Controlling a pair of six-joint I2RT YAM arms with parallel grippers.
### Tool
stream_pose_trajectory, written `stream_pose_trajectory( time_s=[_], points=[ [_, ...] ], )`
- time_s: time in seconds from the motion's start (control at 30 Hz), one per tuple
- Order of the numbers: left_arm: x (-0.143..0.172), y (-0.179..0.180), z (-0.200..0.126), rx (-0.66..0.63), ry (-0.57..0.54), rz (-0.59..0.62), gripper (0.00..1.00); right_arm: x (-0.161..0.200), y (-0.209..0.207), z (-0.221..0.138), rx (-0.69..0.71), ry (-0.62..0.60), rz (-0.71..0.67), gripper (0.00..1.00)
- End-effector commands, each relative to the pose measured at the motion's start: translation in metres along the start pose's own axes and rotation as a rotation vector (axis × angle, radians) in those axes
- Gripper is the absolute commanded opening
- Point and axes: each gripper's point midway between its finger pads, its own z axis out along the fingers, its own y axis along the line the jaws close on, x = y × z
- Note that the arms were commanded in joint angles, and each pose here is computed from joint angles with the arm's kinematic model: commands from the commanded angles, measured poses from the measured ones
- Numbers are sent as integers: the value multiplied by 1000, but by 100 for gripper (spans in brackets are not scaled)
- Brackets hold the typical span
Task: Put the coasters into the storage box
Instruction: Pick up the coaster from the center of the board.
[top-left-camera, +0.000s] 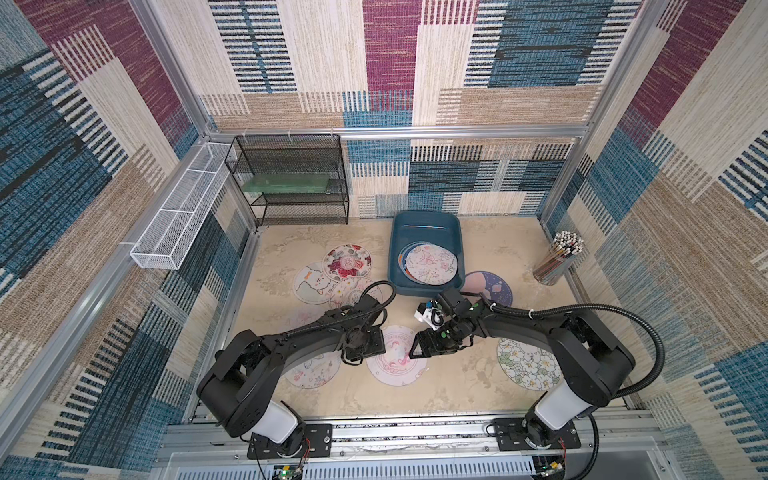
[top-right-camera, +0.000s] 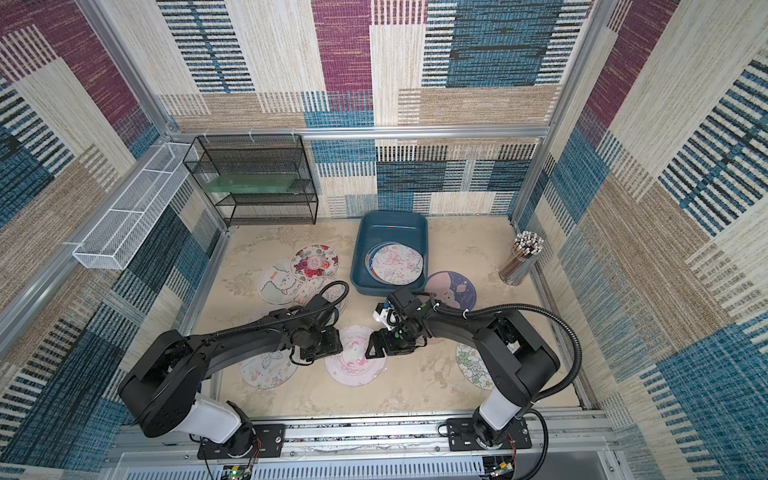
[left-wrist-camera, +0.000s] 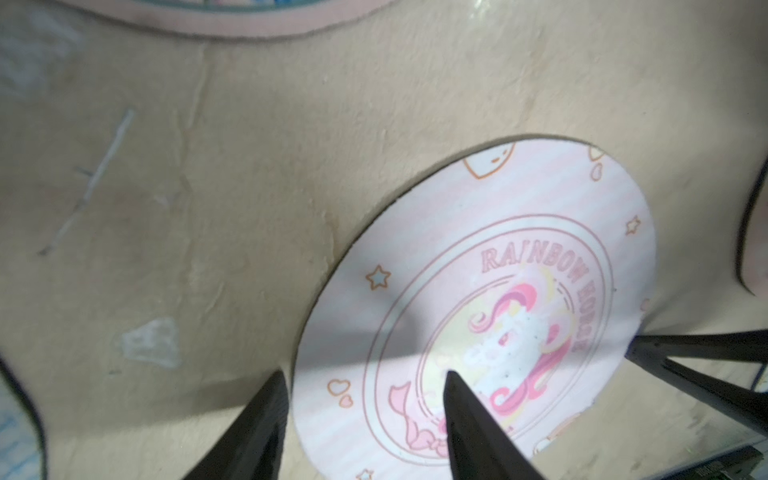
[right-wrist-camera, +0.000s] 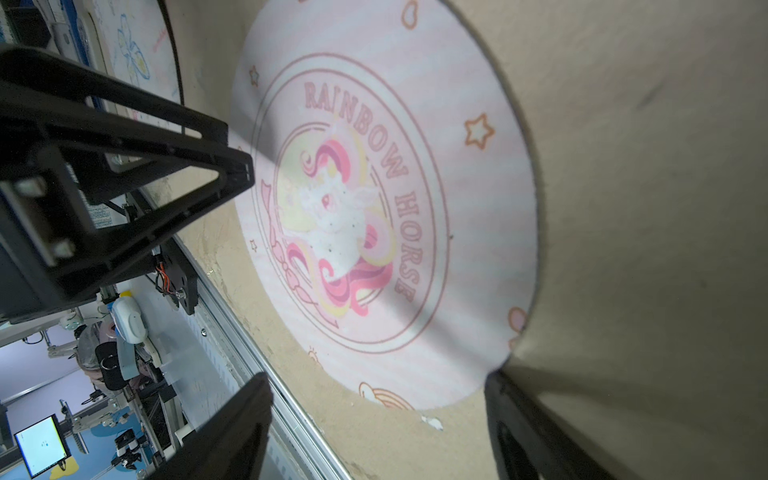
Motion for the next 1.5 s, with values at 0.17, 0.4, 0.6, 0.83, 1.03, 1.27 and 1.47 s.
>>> stream_pose_trajectory(
  time_s=[0.17, 0.4, 0.6, 0.83, 1.03, 1.27, 1.47],
  points=[
    [22, 6, 13, -13, 96, -3, 58, 5, -29, -2, 175, -30, 60, 84],
    [23, 7, 14, -13, 96, -3, 57, 3, -28, 6, 210, -29, 68, 83],
    [24, 7, 14, -15, 99, -2, 57, -14, -21, -10, 197, -100, 80, 83],
    [23, 6, 14, -13, 99, 3, 57, -15, -21, -7, 194, -69, 79, 80],
    [23, 3, 15, -7, 105, 5, 57, 1, -19, 17, 202, 21, 56, 79],
    [24, 4, 16, -9, 111, 2, 54, 3, -23, 20, 221, 25, 64, 74],
    [25, 4, 17, -11, 115, 1, 53, -3, -18, 25, 190, 13, 63, 70]
  ],
)
